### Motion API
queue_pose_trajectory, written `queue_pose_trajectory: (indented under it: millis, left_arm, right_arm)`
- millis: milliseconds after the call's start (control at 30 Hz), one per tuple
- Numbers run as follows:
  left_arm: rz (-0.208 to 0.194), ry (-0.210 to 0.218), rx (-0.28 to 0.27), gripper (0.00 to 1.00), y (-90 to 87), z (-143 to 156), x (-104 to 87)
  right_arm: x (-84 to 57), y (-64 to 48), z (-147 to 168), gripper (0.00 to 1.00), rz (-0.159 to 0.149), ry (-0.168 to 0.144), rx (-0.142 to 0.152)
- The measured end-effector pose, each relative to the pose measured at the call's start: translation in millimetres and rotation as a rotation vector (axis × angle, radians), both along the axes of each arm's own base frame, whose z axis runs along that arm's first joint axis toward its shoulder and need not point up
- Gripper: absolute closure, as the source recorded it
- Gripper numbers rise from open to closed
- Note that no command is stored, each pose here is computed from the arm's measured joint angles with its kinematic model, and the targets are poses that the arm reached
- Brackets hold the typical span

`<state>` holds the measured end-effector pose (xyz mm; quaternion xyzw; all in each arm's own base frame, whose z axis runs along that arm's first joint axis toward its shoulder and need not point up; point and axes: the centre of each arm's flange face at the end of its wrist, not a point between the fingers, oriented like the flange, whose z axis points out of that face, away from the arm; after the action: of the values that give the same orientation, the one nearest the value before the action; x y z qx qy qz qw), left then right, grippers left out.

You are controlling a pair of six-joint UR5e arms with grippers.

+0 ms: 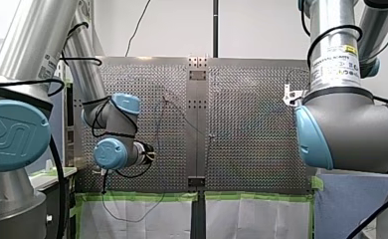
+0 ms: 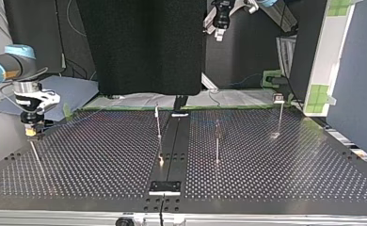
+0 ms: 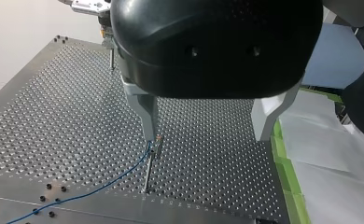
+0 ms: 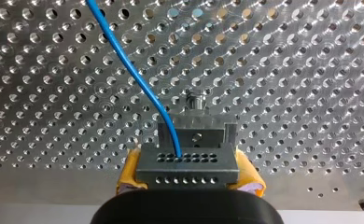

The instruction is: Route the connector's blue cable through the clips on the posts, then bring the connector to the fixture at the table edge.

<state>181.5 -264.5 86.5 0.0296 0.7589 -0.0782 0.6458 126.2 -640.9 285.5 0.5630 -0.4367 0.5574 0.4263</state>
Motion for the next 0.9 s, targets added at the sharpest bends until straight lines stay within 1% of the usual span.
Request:
queue_pose_trajectory:
  millis: [267,600,633,700,767,867,900]
  left_arm:
    - [0.0,0.005,0.007,0.0,0.5,0,-0.7]
    - [-0.002,0.01,0.016,0.0,0.8,-1,-1.7]
    - [-0.003,0.01,0.017,0.0,0.9,-1,-1.7]
    - [-0.003,0.011,0.018,0.0,0.9,-1,-1.8]
    - [-0.003,0.011,0.019,0.0,0.9,-1,-1.9]
    - [-0.003,0.011,0.019,0.0,0.9,-1,-1.9]
    - [-0.003,0.011,0.019,0.0,0.9,-1,-1.9]
  right_arm:
    - [-4.4,-1.0,-1,1.0,0.045,0.001,-0.004]
    - [-4.1,-1.6,-1,1.0,0.12,-0.008,-0.014]
    - [-4.2,-1.6,-1,1.0,0.124,-0.009,-0.014]
    - [-5.3,-2.0,-1,1.0,0.127,-0.011,-0.015]
    - [-7.1,-2.6,-1,1.0,0.123,-0.012,-0.015]
    - [-9.8,-3.6,-1,1.0,0.113,-0.013,-0.015]
    - [-11.3,-4.4,-1,1.0,0.106,-0.013,-0.015]
